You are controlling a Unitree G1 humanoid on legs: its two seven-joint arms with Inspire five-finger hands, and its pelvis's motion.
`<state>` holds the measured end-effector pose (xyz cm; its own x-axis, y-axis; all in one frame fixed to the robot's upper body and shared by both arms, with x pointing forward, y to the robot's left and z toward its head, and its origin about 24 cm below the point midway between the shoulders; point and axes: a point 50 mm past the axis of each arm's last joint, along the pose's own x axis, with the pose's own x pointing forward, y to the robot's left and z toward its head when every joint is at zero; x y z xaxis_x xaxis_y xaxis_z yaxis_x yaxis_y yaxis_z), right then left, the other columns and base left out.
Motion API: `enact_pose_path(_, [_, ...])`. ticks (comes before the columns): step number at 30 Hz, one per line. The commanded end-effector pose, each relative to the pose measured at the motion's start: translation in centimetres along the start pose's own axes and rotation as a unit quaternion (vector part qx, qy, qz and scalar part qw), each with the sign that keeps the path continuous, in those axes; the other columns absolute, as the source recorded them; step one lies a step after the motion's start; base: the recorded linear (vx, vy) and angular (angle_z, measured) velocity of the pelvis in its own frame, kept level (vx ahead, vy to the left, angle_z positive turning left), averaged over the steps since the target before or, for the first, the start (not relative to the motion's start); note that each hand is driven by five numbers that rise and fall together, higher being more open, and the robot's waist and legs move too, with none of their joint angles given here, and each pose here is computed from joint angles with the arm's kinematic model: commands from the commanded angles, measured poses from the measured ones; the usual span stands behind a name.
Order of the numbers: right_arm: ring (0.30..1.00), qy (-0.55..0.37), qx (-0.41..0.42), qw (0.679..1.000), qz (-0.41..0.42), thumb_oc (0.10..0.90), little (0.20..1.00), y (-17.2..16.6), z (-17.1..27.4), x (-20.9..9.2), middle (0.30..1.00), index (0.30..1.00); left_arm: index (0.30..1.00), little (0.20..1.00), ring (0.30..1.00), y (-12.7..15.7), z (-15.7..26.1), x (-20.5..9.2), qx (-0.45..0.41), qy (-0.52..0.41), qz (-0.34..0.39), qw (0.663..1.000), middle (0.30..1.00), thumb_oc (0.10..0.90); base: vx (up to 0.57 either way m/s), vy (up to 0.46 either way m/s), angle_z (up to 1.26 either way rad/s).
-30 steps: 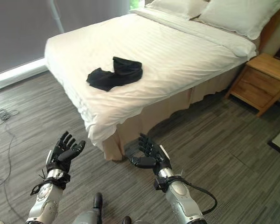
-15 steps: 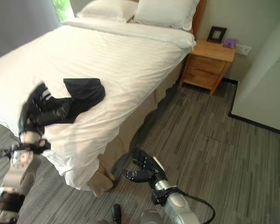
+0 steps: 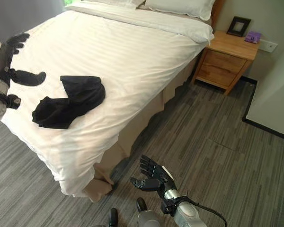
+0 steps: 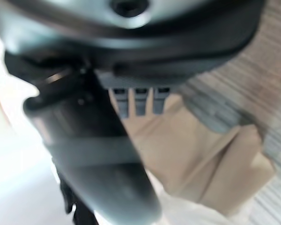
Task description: Pick up bed clothes into laundry basket.
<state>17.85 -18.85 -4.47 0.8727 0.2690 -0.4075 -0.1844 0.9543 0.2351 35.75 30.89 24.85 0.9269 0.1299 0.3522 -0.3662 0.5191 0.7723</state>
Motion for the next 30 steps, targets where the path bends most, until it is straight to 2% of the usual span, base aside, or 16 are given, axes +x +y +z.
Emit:
enact_pose_path(1, [0.900,-0.057,0.007,0.996,0.071,0.800,0.900,2.1,1.9,0.1,0.900,0.900,0.900,0.900,0.900,7.2,3.5,2.5,0.089,-0.039,0.086,0.992,0.900,0.800,0.02,-0.035,-0.04])
enact_pose_path(7, [0.900,-0.054,0.015,0.995,0.080,0.800,0.900,2.3,1.8,0.2,0.900,0.900,0.900,0.900,0.900,6.8,2.8,3.7,0.076,0.015,0.082,0.994,0.900,0.800,0.01,-0.017,-0.12])
enact_pose_path(11, [0.900,-0.062,0.022,0.995,0.079,0.800,0.900,2.4,2.1,0.4,0.900,0.900,0.900,0.900,0.900,6.4,3.2,4.6,0.039,0.042,0.097,0.994,0.900,0.800,-0.02,-0.007,-0.13])
enact_pose_path(20, [0.900,-0.095,0.026,0.992,0.081,0.800,0.900,2.4,3.7,1.2,0.900,0.900,0.900,0.900,0.900,7.8,3.5,4.9,0.026,0.066,0.135,0.988,0.900,0.800,-0.07,0.003,-0.16])
enact_pose_path(25, [0.900,-0.106,0.032,0.989,0.093,0.800,0.900,3.2,4.2,1.6,0.900,0.900,0.900,0.900,0.900,8.9,1.2,4.1,0.012,0.114,0.156,0.981,0.900,0.800,-0.11,-0.009,-0.15])
enact_pose_path(30, [0.900,-0.096,0.043,0.992,0.071,0.800,0.900,2.7,3.2,1.1,0.900,0.900,0.900,0.900,0.900,10.3,-2.3,2.4,0.020,0.186,0.182,0.965,0.900,0.800,-0.08,-0.031,-0.14])
